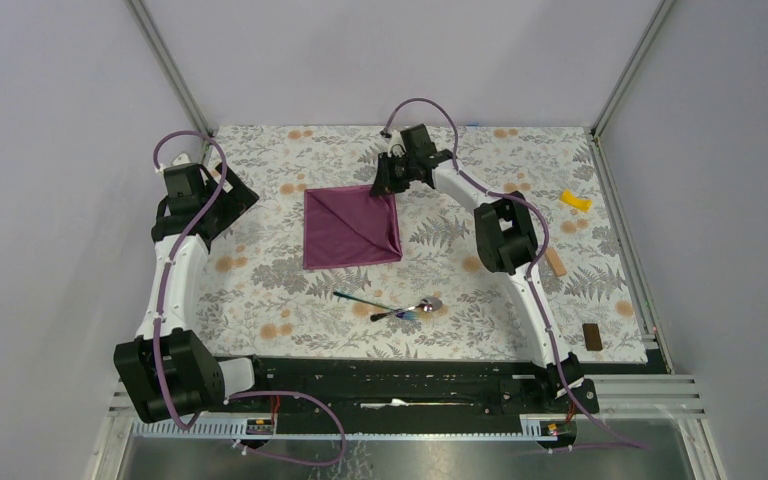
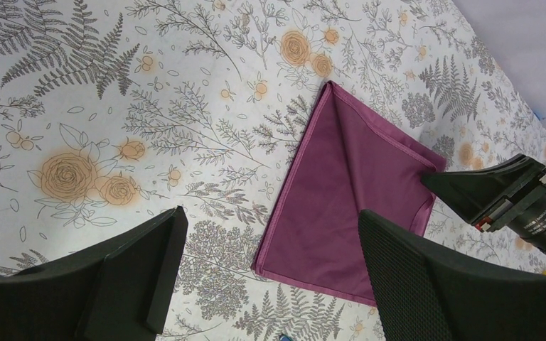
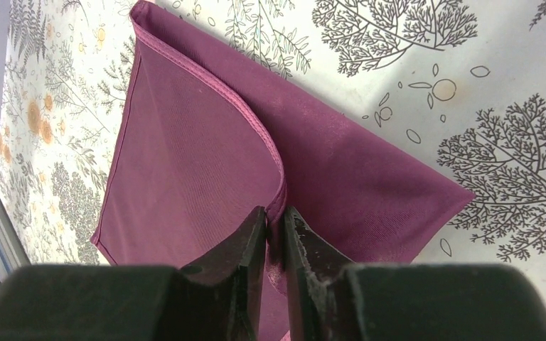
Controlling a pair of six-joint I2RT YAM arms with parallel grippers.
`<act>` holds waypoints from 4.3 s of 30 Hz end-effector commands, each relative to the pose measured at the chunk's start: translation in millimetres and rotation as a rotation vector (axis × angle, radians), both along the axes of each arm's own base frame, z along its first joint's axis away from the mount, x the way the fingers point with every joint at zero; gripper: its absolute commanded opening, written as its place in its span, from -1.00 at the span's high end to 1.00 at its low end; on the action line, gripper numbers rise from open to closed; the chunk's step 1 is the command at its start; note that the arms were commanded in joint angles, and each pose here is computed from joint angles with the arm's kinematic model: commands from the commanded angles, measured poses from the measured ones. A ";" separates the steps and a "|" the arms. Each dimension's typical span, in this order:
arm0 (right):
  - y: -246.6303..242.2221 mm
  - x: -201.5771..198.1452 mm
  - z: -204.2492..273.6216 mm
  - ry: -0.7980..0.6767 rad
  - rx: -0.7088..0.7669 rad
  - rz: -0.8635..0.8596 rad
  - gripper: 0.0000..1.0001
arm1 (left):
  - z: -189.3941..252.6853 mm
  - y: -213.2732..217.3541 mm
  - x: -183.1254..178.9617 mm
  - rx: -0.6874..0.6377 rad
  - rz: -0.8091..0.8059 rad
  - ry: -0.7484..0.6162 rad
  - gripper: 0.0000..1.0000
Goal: Fold the napkin into a case and place the utensils inside
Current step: Fold the top corner of the square-folded napkin at the center of the board, then smooth out the upper triangle-folded napkin at the center of the board.
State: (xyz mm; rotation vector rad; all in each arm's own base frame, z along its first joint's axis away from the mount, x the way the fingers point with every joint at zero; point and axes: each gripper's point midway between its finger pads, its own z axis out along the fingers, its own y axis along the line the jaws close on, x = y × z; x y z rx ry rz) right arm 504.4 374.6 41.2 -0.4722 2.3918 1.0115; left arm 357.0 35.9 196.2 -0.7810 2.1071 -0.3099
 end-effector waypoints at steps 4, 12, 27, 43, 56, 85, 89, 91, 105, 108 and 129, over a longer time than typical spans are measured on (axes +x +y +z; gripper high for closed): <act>-3.4 18.6 12.4 -0.062 -0.001 -0.011 0.54 | 6.6 -0.3 9.0 0.006 -0.025 -0.046 -0.92; -5.5 24.9 13.5 -0.074 -0.003 -0.019 0.54 | 6.0 -0.8 9.1 0.002 -0.028 -0.045 -0.92; -12.2 31.3 12.1 -0.084 -0.017 -0.040 0.43 | 5.3 -2.7 9.8 -0.002 -0.039 -0.045 -0.92; -43.9 -31.8 100.3 -0.027 -0.034 -0.194 -0.47 | -33.4 -125.6 48.8 -0.453 -0.484 -0.039 -0.86; 29.1 -147.8 84.5 0.207 0.236 0.192 0.07 | -78.3 -164.0 148.0 -0.564 -0.454 -0.102 -0.18; -32.4 -149.0 17.3 0.303 0.070 -0.032 0.36 | -131.0 -159.2 191.5 -0.566 -0.451 -0.060 -0.31; -20.1 -149.9 46.8 0.284 0.170 0.019 0.31 | -98.3 -168.9 193.5 -0.570 -0.507 -0.097 -0.45; -15.2 -145.1 53.2 0.276 0.196 0.024 0.26 | -91.8 -170.3 192.0 -0.577 -0.517 -0.102 -0.50; -15.9 -124.6 1.0 0.327 0.149 -0.069 0.26 | -139.6 -155.2 194.8 -0.562 -0.468 -0.004 -0.58; -33.8 -142.6 -18.5 0.357 0.093 -0.117 0.31 | -153.9 -153.4 195.6 -0.553 -0.457 0.020 -0.58; -35.9 -134.1 32.4 0.315 0.207 -0.075 0.10 | -72.1 -153.7 190.8 -0.561 -0.544 -0.055 -0.74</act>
